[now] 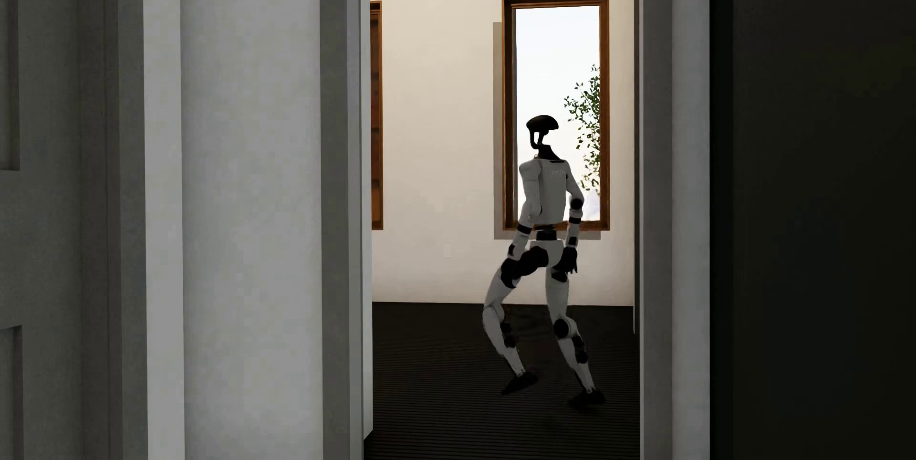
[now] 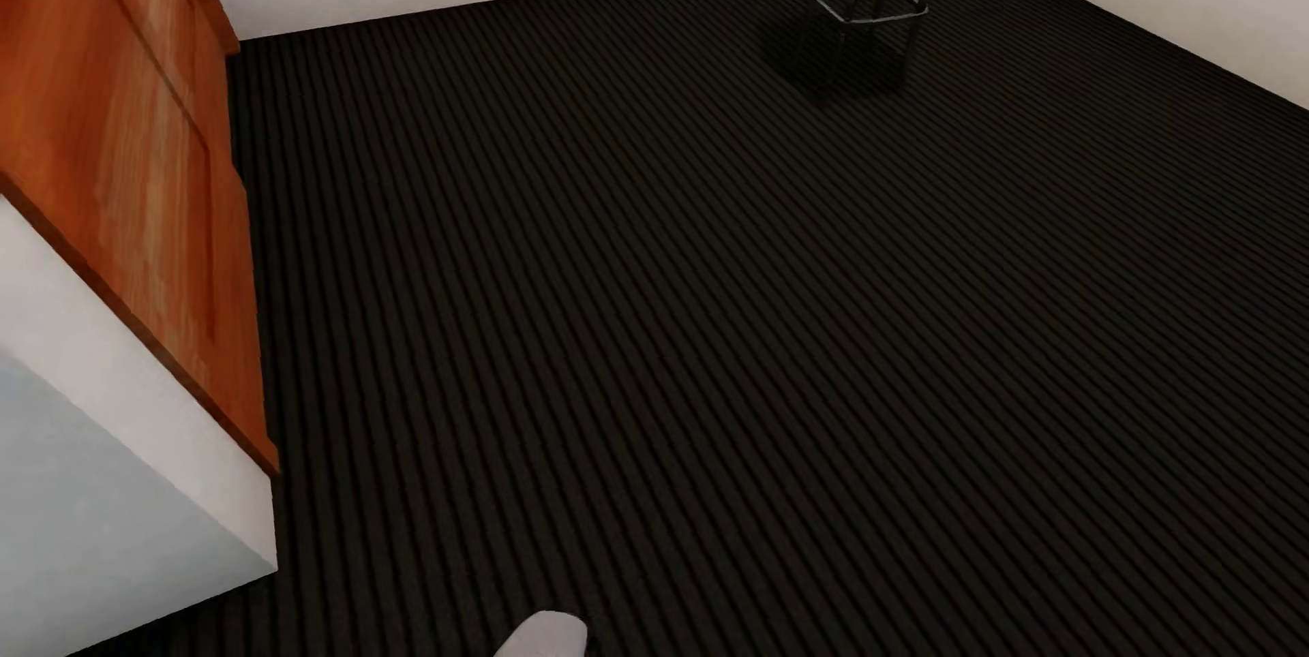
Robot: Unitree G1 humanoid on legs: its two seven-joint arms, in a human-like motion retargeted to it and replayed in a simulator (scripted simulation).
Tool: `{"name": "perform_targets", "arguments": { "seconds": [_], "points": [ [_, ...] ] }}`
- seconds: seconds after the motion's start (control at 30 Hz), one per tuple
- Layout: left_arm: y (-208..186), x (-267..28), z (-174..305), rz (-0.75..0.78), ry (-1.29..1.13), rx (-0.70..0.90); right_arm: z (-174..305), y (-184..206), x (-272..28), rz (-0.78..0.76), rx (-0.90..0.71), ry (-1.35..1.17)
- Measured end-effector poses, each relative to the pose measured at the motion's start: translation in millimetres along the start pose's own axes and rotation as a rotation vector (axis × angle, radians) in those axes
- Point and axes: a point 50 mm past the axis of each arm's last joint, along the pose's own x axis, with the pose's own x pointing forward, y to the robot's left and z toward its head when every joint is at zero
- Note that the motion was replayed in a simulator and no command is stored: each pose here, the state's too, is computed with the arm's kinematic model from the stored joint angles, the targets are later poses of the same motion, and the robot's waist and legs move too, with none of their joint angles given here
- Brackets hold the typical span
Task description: Walk around the corner
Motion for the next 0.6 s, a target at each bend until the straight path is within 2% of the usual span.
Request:
{"name": "perform_targets", "arguments": {
  "seconds": [0.13,0.23,0.4,0.5,0.6],
  "points": [
    [5.1,0.7,-4.6,0.006,0.027,0.022,15.9,-22.9,2.9,-0.065,0.028,-0.044],
    [8.2,-1.3,-23.6,0.007,0.110,0.042,34.5,-24.9,4.7,-0.075,0.054,-0.106],
    [15.2,-7.4,-50.6,0.007,0.232,0.096,59.3,17.9,3.1,0.018,0.128,-0.208],
    [23.0,-2.5,-25.0,0.033,0.118,0.080,71.3,32.7,-2.6,0.068,0.079,-0.274],
    [35.5,3.6,14.7,0.072,-0.026,0.065,76.2,18.5,-0.8,0.033,0.073,-0.284]
  ]
}}
